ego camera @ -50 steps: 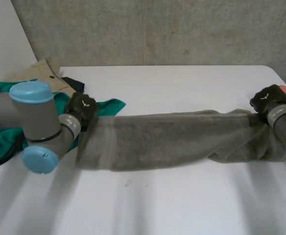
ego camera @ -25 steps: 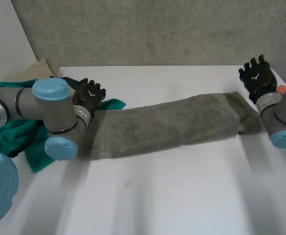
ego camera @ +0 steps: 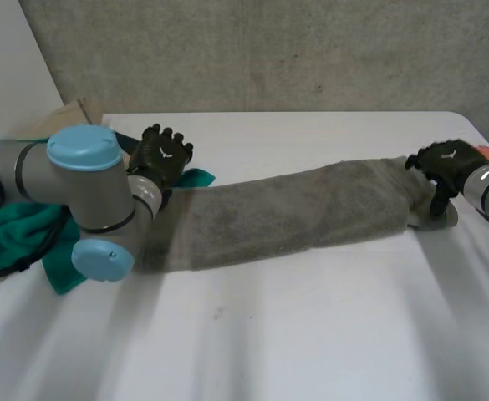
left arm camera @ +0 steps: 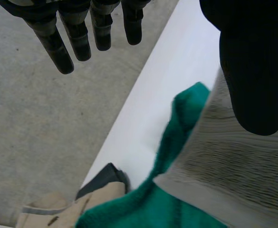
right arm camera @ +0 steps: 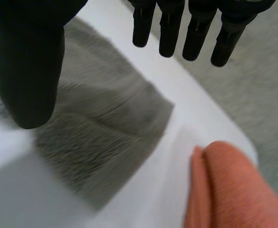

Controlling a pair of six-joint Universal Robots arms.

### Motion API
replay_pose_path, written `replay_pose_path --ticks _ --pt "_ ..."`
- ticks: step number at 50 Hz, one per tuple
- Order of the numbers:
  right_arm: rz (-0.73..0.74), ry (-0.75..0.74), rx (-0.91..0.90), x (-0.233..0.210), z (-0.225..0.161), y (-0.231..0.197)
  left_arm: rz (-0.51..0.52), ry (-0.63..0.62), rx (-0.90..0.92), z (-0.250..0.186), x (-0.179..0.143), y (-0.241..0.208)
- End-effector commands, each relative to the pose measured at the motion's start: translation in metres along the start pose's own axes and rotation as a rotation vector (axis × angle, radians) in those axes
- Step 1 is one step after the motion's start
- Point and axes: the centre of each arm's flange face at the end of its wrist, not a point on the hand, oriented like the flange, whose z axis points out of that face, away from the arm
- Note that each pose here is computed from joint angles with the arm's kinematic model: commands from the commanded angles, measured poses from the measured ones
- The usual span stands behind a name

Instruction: Fold the laundry.

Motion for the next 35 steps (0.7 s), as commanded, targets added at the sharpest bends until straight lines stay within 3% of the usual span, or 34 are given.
replay_pose_path --ticks 1,15,35 --pt "0.021 -0.037 -0.052 -0.010 0.001 0.010 -0.083 0.047 -0.006 -0.019 0.003 -0.001" --pt "0.032 -0.032 -0.098 -0.014 0.004 0.023 -0.219 0.156 -0.121 -0.068 0.010 0.007" --pt "0.006 0.029 -0.104 -0.014 0.014 0.036 -0.216 0.222 -0.218 -0.086 0.032 0.034"
